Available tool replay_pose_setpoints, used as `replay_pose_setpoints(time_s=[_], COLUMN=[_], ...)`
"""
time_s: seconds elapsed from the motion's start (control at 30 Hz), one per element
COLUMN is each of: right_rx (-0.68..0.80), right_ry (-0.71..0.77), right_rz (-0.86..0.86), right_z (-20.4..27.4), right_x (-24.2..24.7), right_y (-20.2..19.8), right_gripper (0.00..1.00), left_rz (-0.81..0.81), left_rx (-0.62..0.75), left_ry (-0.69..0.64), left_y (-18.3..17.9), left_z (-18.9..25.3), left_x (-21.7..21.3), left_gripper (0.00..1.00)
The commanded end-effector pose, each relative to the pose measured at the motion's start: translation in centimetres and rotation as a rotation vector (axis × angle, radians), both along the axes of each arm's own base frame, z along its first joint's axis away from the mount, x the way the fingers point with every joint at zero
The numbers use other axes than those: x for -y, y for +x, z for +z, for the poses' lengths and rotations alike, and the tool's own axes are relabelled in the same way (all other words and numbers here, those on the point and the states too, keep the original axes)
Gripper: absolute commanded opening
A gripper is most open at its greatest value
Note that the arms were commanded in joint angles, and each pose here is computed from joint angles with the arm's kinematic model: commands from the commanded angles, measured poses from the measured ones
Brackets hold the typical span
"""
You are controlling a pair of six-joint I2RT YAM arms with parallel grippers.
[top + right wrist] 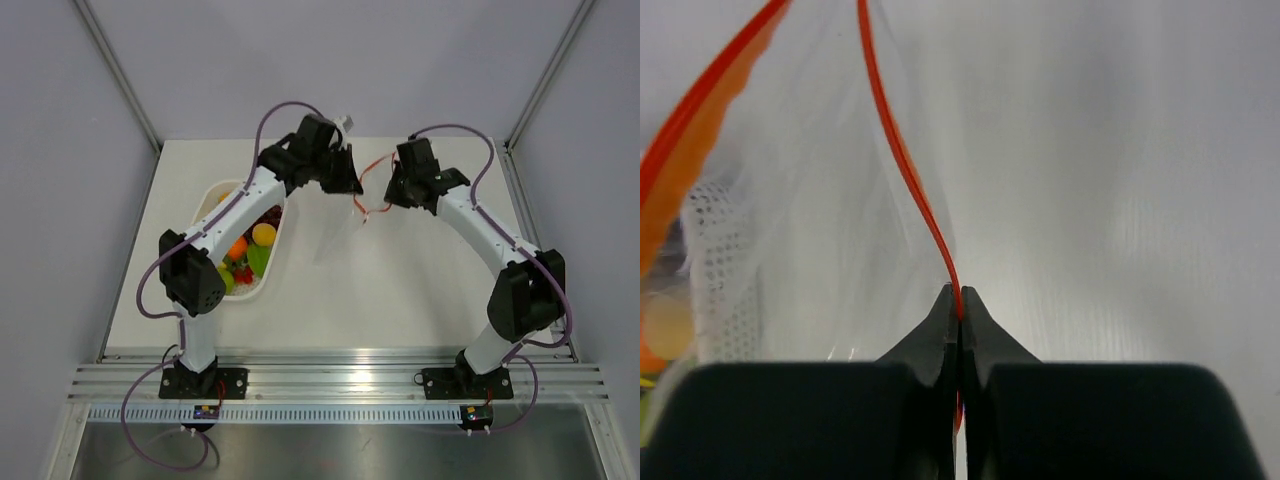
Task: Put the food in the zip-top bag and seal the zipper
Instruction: Open the zipper of the food storage bag.
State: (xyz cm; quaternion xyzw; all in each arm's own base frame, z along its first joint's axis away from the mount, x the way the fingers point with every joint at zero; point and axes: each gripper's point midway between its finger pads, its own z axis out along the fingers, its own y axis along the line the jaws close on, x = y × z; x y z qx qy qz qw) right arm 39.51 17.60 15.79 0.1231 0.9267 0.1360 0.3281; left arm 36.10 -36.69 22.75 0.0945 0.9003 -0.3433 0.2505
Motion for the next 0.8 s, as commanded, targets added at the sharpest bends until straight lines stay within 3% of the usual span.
replay_pose_setpoints(time_s=[0.0, 0.03, 0.2, 0.27, 0.5, 0.63, 0.77], right_rx=[0.282, 0.345, 0.469, 0.477, 0.325, 0.300, 0.236], right_ry=[-0.128, -0.132, -0.135, -0.134, -0.355, -0.301, -0.273], right_rz=[-0.044, -0.046, -0.023, -0.008, 0.006, 0.094, 0.149], right_z=[11.8, 14.8, 20.3, 20.4, 16.4, 16.2, 13.1], right_x=[4.1, 4.2, 4.9, 5.0, 8.1, 6.5, 5.2], right_y=[2.9, 3.4, 2.1, 1.4, -0.1, -0.7, -0.7], right_gripper=[0.00, 0.00, 0.00, 0.00, 0.00, 0.00, 0.00], left_rz=[0.040, 0.040, 0.048, 0.041, -0.033, -0.046, 0.014], left_rx=[0.222, 0.248, 0.339, 0.307, 0.085, 0.042, 0.025], left_ry=[-0.087, -0.090, -0.129, -0.119, -0.045, -0.013, 0.041], left_y=[3.1, 3.1, 2.3, 2.1, 0.7, 0.3, 0.8], left_z=[10.4, 11.6, 15.2, 13.1, 3.0, 0.7, -1.5], left_x=[-1.8, -2.3, -3.6, -3.5, -1.5, -1.0, -3.7], left_gripper=[0.00, 0.00, 0.00, 0.00, 0.00, 0.00, 0.00])
